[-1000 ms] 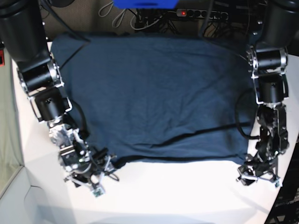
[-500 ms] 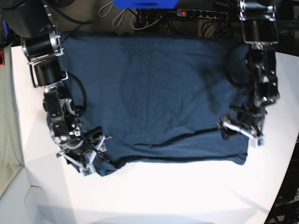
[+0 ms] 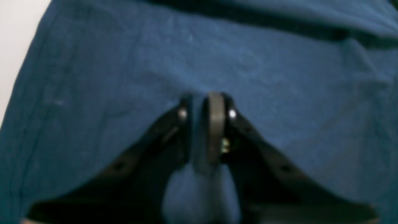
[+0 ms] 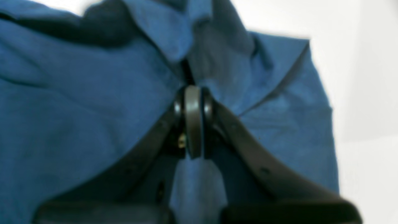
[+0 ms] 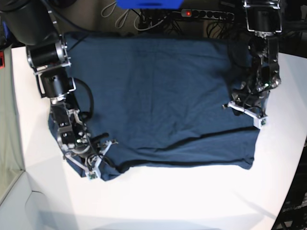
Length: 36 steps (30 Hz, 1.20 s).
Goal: Layout the t-shirt on the table in an organized manner, then fold the t-shirt properly
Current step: 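Grasp the shirt hem corner with the right gripper and the side with the left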
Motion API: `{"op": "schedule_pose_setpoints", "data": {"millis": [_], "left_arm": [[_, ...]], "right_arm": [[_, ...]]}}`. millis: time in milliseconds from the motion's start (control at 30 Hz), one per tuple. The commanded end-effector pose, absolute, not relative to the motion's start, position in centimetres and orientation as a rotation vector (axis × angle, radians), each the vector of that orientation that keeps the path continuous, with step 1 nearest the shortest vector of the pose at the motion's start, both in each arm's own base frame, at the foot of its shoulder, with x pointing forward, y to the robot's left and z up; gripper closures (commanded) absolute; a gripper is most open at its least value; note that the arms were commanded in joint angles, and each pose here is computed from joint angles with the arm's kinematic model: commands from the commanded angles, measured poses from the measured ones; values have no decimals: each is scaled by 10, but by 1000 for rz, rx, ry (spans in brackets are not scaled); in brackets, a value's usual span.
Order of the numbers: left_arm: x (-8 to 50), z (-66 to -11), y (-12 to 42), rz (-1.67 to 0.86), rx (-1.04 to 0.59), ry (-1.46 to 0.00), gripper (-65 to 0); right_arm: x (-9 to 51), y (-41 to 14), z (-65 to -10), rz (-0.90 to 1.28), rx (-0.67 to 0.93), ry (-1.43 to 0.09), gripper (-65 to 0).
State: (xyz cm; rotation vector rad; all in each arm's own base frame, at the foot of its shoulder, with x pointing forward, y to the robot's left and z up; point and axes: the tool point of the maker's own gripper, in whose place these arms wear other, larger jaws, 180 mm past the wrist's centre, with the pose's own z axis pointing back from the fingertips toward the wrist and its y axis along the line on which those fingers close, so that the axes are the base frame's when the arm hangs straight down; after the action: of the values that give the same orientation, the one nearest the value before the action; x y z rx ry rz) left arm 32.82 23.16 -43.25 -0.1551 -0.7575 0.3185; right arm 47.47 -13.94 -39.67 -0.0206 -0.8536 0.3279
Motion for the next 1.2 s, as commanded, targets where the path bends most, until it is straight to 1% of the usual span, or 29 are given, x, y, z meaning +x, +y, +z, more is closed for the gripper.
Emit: {"op": "schedule_pose_setpoints", "data": {"millis": [0,33,167,267,367,467,533,667,733,767,833,900,967,1067,1167], "left_arm": [[324,-438,239,321,-133,-731,-17],[324,-441,242,328,-125,-735,0],[317,-456,251,355,-104,-729,0],[313,-462,254,363,-96,-715,0],[313,-461,255,362,-93,-716,0],[313,-460,261,350,-79,-715,0],[311,-461,263,354,-76,-714,0],[310,-461,264,354,-74,-710,0],[309,-461,267,351,-69,-707,0],[309,-461,268,347,-65,-706,0],[305,-462,269,347,-62,-703,0],[304,-462,269,345,-61,-704,0],[304,-461,269,346,-61,-705,0],[305,-461,269,345,-60,-707,0],[305,-461,269,345,-60,-707,0]], "right_arm": [[490,-138,-378,323,-16,-919,0],[492,-139,-378,319,-15,-930,0],[490,-146,-392,303,-17,-914,0],[493,-150,-395,295,-17,-934,0],[504,-160,-391,276,-26,-979,0],[522,-176,-380,274,-63,-1074,0],[536,-190,-360,314,-158,-1187,0],[556,-230,-290,413,-538,-1452,0],[562,-235,-261,444,-675,-1519,0],[565,-236,-251,450,-711,-1535,0],[569,-236,-247,445,-707,-1530,0],[571,-225,-261,449,-638,-1481,0],[570,-217,-280,453,-575,-1409,0],[551,-206,-329,488,-477,-1283,0],[530,-183,-354,552,-368,-1266,0]]}}
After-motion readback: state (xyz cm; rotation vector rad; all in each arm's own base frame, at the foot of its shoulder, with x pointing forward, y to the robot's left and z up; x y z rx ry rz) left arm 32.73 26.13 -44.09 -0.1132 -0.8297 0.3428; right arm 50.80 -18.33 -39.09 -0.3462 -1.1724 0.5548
